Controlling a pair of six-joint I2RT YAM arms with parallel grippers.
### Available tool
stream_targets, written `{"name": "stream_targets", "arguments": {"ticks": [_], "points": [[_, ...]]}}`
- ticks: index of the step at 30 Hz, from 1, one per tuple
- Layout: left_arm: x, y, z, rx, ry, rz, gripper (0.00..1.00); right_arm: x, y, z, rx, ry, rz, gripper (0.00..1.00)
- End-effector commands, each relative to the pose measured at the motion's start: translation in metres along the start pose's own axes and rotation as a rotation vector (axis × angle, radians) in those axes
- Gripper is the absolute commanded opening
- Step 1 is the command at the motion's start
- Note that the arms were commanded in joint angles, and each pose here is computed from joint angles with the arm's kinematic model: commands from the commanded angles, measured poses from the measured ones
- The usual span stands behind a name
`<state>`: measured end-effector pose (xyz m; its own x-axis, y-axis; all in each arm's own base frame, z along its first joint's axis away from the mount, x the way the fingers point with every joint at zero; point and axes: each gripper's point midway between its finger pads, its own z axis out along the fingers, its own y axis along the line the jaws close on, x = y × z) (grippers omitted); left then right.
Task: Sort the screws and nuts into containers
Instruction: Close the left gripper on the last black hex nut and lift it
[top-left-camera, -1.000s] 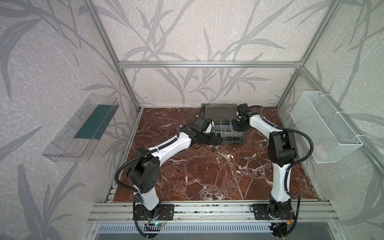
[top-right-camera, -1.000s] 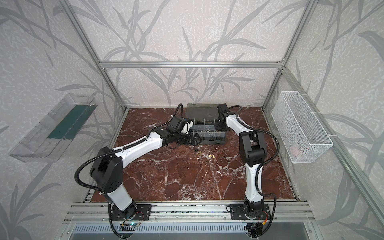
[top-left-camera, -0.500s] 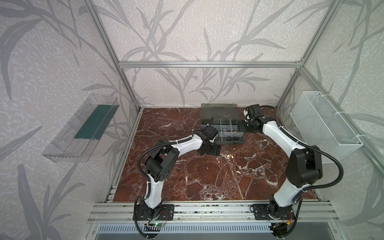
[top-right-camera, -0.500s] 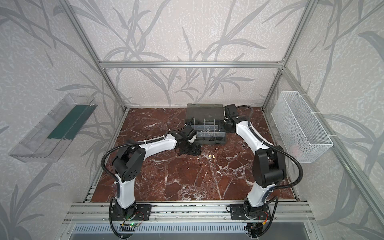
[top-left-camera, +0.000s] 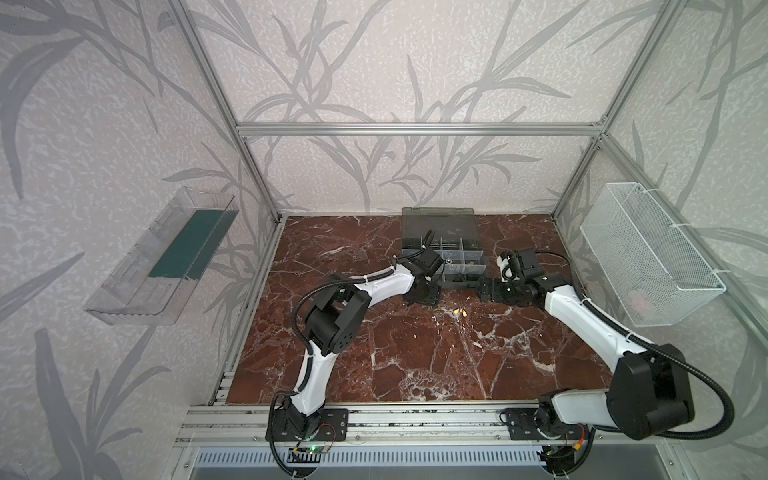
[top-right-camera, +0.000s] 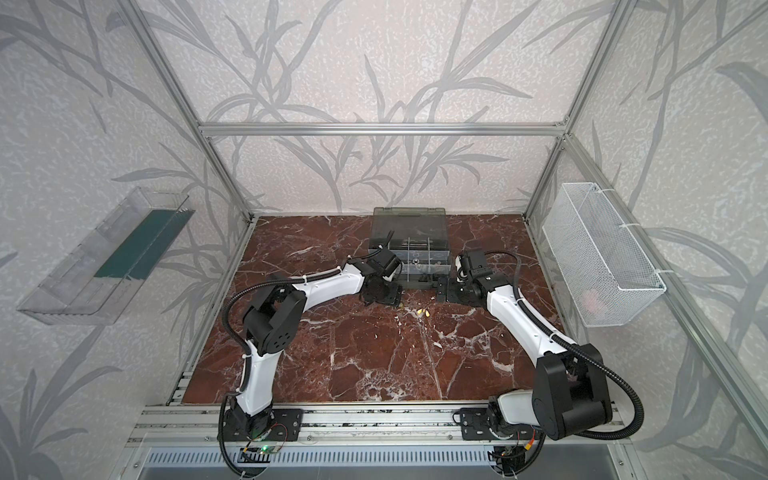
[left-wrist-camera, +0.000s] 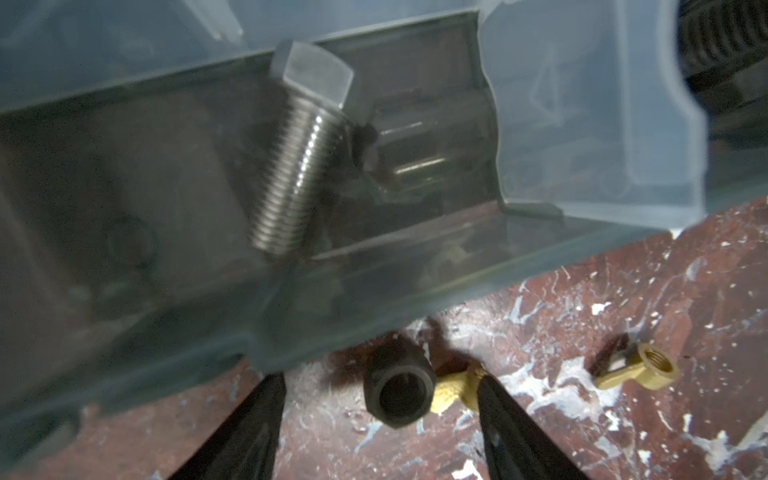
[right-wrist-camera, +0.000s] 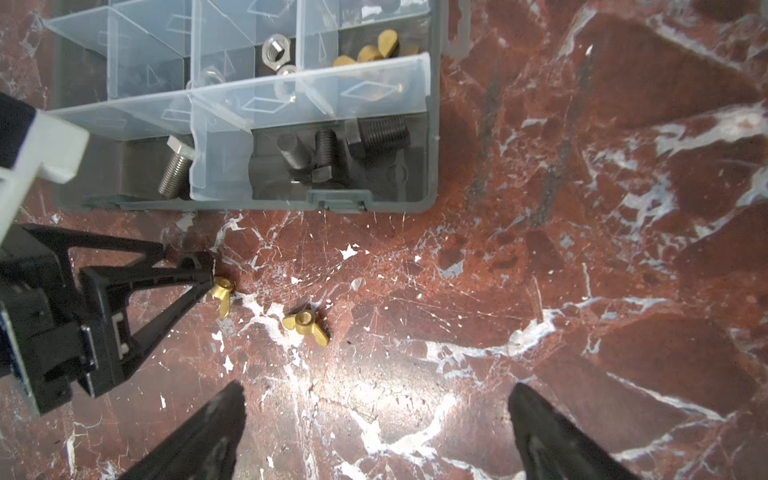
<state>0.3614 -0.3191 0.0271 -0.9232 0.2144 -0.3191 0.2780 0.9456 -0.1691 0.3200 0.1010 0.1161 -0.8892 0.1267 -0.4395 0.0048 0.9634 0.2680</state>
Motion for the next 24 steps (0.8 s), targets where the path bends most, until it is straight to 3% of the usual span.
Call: {"name": "stream_targets", "arguments": {"ticks": [1, 7, 18, 24], "points": [[0.005, 0.005, 0.011, -0.049, 0.017, 0.005, 0.68, -0.007, 0.008, -0.009, -0.038, -0.046, 0.001, 0.99], [0.007, 0.002, 0.014, -0.046, 0.016, 0.007, 0.46, 0.003, 0.009, -0.001, -0.044, -0.02, 0.004, 0.99], [0.029, 0.005, 0.02, -0.066, 0.051, 0.028, 0.4, 0.01, 0.009, 0.008, -0.043, 0.0, 0.01, 0.99], [0.029, 0.008, 0.022, -0.085, 0.048, 0.041, 0.2, 0.013, 0.012, 0.006, -0.058, -0.001, 0.02, 1.0]]}}
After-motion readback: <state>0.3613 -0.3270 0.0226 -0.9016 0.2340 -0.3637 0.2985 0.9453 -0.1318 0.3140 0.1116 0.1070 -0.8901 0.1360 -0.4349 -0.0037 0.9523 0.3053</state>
